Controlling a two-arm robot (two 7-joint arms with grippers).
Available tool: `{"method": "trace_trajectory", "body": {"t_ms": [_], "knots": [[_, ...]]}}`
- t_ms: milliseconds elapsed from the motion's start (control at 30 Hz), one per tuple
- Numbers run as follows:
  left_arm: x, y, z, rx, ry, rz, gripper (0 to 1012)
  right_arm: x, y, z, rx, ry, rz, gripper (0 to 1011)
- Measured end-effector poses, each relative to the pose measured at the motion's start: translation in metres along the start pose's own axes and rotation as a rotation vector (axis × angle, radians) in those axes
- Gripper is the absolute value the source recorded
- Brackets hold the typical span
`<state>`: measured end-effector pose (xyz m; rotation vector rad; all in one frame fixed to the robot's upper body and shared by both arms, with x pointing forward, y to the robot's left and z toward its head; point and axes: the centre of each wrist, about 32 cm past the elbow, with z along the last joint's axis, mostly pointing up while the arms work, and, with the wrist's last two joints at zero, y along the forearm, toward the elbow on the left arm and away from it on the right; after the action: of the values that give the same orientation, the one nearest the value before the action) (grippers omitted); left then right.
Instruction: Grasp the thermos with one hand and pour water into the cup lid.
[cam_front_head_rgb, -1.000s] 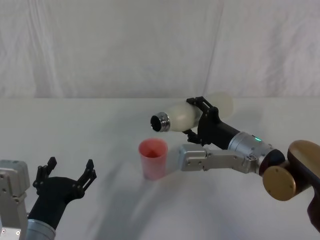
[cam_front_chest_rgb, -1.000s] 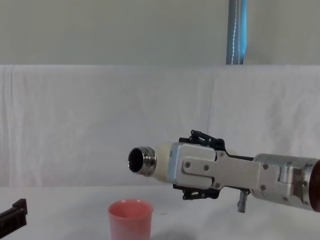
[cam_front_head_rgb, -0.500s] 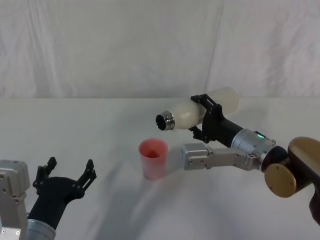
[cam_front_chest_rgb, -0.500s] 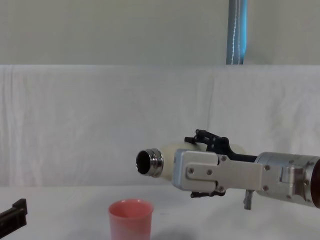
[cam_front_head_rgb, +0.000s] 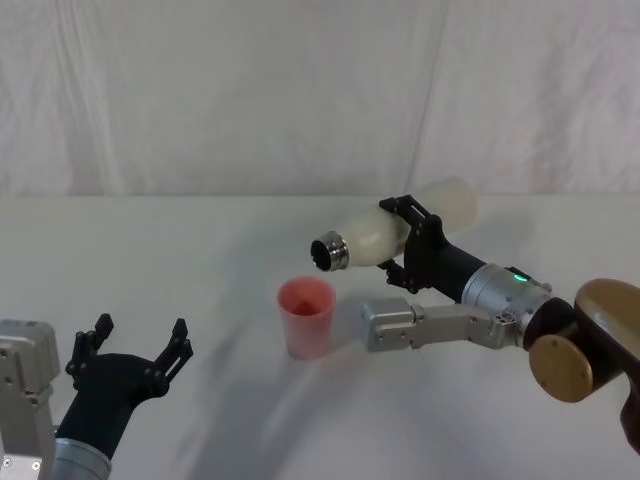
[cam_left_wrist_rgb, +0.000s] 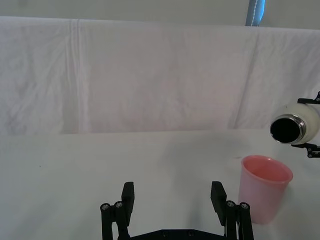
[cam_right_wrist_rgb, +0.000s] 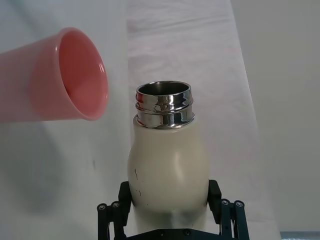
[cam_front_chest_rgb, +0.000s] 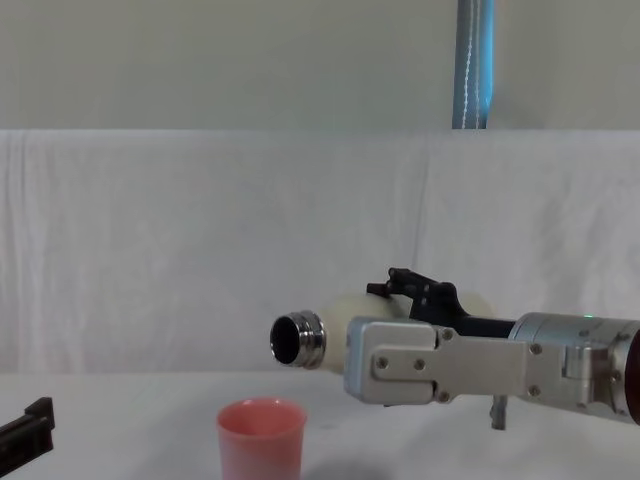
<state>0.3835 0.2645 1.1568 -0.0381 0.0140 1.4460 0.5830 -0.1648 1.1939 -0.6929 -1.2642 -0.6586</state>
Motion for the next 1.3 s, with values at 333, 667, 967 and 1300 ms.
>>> {"method": "trace_trajectory", "body": {"t_ms": [333,667,967,1300], "knots": [[0.0000,0.0000,0.0000,0.000,0.000,0.000,1001,-0.0015,0.0001,0.0020,0.003,-0.029,0.007,952],[0.0000,0.0000,0.0000,0.000,0.000,0.000,1001,-0.0006,0.0015,0.0027,-0.008,-0.056,0.011,952],[0.0000,0.0000,0.0000,0.000,0.000,0.000,1001,0.0004,0.0023,0.0029,-0.010,-0.063,0.011,952],[0.0000,0.0000,0.0000,0.000,0.000,0.000,1001,0.0009,0.0026,0.0015,-0.011,-0.066,0.013,952]]}}
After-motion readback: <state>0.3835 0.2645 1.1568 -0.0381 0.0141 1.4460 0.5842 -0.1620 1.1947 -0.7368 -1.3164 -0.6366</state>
